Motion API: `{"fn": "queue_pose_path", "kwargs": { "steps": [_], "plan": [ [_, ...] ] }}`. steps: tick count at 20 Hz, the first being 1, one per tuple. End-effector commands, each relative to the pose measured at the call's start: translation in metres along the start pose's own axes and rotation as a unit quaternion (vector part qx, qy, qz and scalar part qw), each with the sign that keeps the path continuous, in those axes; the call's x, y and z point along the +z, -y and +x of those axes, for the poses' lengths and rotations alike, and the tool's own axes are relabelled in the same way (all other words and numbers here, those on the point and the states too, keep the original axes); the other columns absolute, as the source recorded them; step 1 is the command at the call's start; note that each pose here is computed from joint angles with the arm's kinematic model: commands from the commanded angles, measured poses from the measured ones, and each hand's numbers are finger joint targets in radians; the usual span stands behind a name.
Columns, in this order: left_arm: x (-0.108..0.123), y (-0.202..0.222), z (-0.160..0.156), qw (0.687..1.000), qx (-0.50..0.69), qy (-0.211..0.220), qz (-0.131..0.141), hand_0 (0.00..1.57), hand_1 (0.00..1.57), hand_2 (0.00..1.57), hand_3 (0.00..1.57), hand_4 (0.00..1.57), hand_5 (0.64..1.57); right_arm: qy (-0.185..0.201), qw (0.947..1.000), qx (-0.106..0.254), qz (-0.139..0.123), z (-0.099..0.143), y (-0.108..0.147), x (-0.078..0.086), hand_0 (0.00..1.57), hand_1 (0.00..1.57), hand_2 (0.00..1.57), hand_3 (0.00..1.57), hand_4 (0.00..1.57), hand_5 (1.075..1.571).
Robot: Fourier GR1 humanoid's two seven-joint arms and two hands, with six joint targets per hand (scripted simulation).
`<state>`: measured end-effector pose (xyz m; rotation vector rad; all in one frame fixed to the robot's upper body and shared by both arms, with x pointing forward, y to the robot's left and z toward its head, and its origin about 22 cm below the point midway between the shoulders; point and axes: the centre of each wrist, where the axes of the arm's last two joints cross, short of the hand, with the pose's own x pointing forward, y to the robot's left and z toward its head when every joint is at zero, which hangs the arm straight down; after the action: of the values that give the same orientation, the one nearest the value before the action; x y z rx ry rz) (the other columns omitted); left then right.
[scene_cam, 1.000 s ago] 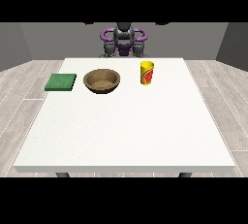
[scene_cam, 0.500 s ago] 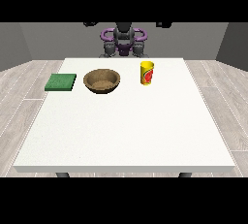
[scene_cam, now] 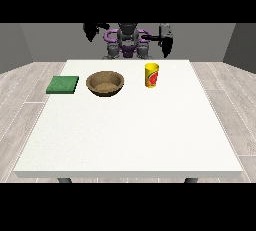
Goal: Pick the cup and pour the ball into the bowl, then pick the bowl and place it on the pad
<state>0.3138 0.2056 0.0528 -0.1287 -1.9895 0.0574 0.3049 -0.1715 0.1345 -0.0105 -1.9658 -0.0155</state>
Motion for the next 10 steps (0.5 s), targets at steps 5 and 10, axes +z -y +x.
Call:
{"fn": "queue_pose_path", "kwargs": {
  "steps": [5, 10],
  "plan": [
    [0.025, -0.014, -0.041, 1.000, -0.019, 0.004, -0.013, 0.00, 0.00, 0.00, 0.00, 0.00, 1.534, 0.009, 0.9986, 0.034, -0.039, -0.009, 0.045, -0.033, 0.00, 0.00, 0.37, 0.58, 0.66, 1.566],
    [0.032, -0.030, -0.075, 0.999, -0.033, -0.010, 0.016, 0.00, 0.00, 0.00, 0.00, 0.00, 1.535, 0.006, 0.9990, 0.040, -0.020, -0.017, 0.034, -0.026, 0.00, 0.00, 0.43, 0.61, 0.65, 1.565]
  ]
}}
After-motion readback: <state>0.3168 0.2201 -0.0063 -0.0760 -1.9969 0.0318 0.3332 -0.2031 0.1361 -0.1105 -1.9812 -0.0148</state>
